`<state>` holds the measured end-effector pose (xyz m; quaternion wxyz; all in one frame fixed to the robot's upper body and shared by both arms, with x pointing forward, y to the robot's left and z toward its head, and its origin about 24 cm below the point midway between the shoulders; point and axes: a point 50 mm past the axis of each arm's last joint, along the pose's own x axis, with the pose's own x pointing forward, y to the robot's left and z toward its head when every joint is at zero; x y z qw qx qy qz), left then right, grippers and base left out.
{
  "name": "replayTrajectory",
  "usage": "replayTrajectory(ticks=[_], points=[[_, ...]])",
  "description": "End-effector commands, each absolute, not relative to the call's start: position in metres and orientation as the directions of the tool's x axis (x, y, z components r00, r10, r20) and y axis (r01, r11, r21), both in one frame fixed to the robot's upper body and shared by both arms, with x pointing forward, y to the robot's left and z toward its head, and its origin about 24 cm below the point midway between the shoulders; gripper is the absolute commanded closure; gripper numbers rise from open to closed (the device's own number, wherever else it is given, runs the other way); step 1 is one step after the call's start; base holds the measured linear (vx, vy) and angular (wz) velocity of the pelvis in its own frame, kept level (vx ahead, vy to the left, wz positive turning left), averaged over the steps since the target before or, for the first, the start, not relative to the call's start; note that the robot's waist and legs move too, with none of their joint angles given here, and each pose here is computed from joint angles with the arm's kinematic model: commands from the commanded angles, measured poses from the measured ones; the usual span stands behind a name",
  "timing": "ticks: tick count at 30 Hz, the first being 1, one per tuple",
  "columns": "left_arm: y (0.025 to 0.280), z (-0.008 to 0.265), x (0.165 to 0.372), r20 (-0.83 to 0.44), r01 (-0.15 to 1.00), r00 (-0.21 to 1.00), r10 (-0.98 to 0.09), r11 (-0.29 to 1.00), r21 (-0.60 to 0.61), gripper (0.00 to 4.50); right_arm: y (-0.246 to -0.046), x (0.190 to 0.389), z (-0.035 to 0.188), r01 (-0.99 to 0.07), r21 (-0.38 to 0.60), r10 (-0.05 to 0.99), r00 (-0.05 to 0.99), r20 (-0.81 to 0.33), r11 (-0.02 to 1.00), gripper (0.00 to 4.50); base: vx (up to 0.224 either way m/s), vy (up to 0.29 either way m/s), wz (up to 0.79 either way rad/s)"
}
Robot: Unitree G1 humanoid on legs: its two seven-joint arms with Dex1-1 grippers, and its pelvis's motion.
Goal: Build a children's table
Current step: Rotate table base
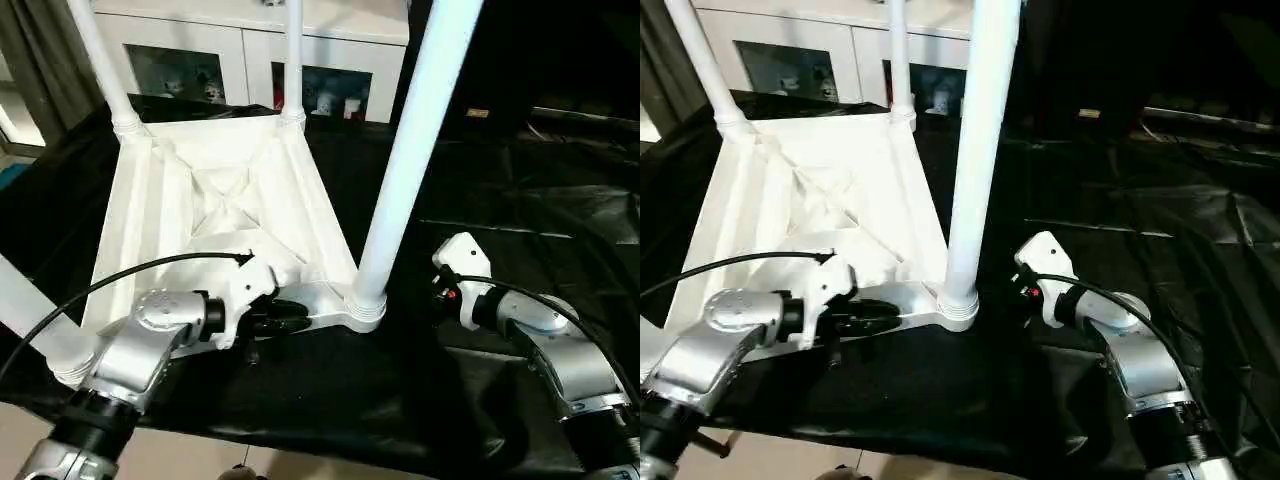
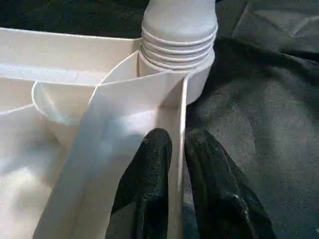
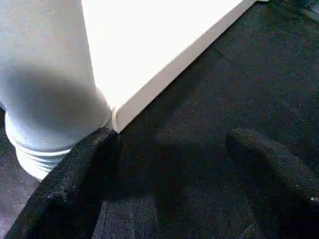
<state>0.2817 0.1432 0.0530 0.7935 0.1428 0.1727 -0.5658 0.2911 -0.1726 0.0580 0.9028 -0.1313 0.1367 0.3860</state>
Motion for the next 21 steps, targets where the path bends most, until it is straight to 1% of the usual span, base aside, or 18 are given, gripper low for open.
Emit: replayTrajectory(ticks=[1, 5, 6, 9, 12, 14, 19, 21], points=[[0.139, 0.052, 0.284, -0.462, 0.947, 0.303, -0.834, 0.318, 0.046, 3.69, -0.172, 0.291, 0.059, -0.74, -0.148, 0.665, 0.659, -0.351, 0.656, 0.62, 0.0, 0.0, 0.0], [0.139, 0.051, 0.293, -0.487, 0.935, 0.334, -0.807, 0.35, 0.061, 3.69, -0.174, 0.291, 0.059, -0.737, -0.153, 0.661, 0.663, -0.353, 0.658, 0.62, 0.0, 0.0, 0.0], [0.139, 0.051, 0.294, -0.492, 0.934, 0.335, -0.803, 0.352, 0.061, 3.39, -0.174, 0.291, 0.059, -0.737, -0.153, 0.66, 0.663, -0.353, 0.658, 0.62, 0.0, 0.0, 0.0], [0.14, 0.05, 0.296, -0.52, 0.94, 0.32, -0.792, 0.334, 0.07, 3.34, -0.175, 0.29, 0.059, -0.736, -0.155, 0.658, 0.663, -0.356, 0.658, 0.62, 0.0, 0.0, 0.0], [0.142, 0.048, 0.295, -0.551, 0.947, 0.3, -0.778, 0.314, 0.072, 2.92, -0.177, 0.289, 0.058, -0.734, -0.156, 0.655, 0.665, -0.359, 0.661, 0.62, 0.0, 0.0, 0.0], [0.145, 0.045, 0.292, -0.584, 0.955, 0.26, -0.769, 0.292, 0.041, 2.92, -0.178, 0.288, 0.057, -0.731, -0.156, 0.651, 0.669, -0.36, 0.665, 0.62, 0.0, 0.0, 0.0], [0.146, 0.045, 0.293, -0.596, 0.953, 0.263, -0.759, 0.299, 0.041, 2.92, -0.178, 0.287, 0.057, -0.728, -0.155, 0.648, 0.672, -0.359, 0.668, 0.62, 0.0, 0.0, 0.0], [0.146, 0.045, 0.295, -0.588, 0.952, 0.27, -0.762, 0.305, 0.041, 3.22, -0.178, 0.286, 0.056, -0.727, -0.153, 0.648, 0.672, -0.358, 0.669, 0.62, 0.0, 0.0, 0.0]])
